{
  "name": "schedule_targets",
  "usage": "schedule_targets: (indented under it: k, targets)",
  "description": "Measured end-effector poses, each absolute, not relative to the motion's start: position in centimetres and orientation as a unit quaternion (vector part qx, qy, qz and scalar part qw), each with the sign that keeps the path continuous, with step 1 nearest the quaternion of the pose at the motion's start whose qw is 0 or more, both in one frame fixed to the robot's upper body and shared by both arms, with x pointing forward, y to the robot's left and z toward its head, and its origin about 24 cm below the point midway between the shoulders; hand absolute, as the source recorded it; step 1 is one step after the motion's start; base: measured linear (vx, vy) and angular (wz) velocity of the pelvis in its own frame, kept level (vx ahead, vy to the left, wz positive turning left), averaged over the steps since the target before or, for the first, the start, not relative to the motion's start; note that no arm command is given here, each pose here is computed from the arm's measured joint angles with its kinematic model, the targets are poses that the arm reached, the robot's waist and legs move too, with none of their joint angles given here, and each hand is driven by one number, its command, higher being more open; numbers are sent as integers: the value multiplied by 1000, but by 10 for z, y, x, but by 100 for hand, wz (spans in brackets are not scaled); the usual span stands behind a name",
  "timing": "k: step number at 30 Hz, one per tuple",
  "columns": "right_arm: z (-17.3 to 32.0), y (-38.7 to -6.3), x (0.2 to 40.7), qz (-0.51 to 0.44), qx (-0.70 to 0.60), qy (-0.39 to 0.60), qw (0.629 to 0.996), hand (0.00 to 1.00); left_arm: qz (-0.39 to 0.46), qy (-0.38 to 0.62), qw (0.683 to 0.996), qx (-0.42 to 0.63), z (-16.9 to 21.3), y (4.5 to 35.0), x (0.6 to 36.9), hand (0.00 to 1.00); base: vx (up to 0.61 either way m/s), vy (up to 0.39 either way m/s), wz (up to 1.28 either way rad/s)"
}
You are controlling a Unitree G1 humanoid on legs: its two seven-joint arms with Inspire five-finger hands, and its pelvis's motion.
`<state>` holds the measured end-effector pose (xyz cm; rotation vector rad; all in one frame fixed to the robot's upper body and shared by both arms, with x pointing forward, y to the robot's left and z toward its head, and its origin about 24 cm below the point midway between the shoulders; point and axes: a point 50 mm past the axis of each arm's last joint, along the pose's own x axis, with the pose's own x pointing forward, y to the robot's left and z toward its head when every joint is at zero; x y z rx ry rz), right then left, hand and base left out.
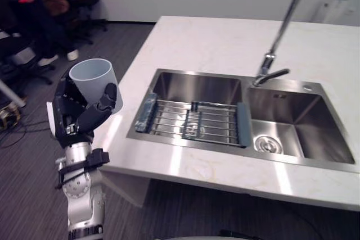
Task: Walk over to the sink, pick up the cup, carry it to the dishwasher, place the cup inside the dishwasher, then close the dishwasher door
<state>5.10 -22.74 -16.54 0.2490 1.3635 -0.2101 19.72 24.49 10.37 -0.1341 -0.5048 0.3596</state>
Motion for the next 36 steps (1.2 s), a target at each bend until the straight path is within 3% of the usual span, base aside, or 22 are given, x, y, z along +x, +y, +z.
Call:
schedule_targets:
  k: [8, 16, 23, 26, 27, 30, 36]
  targets:
    - [-165, -233, 48, -66, 95, 638, 761, 100, 184, -237, 952, -68, 96, 231, 181, 0, -163, -12, 159]
    - [-157, -263, 55, -103, 57, 645, 755, 100, 160, -269, 943, -113, 99, 204, 184, 0, -65, 205, 123]
    - [-165, -231, 66, -45, 42, 651, 757, 100, 211, -223, 946, -105, 83, 211, 168, 0, -15, 271, 85]
    - [-161, -240, 58, -90, 42, 633, 767, 100, 132, -226, 957, -128, 85, 183, 181, 0, 73, 224, 219]
    - [-160, -243, 59, -113, 62, 620, 774, 100, 72, -236, 961, -127, 85, 163, 190, 0, 33, 62, 312]
    - [-162, -232, 60, -129, 100, 619, 768, 100, -35, -220, 972, -74, 74, 132, 206, 0, 9, -48, 253]
    - [-157, -214, 107, -75, 66, 598, 795, 100, -20, -165, 986, -29, 52, 135, 202, 0, 92, -19, 63]
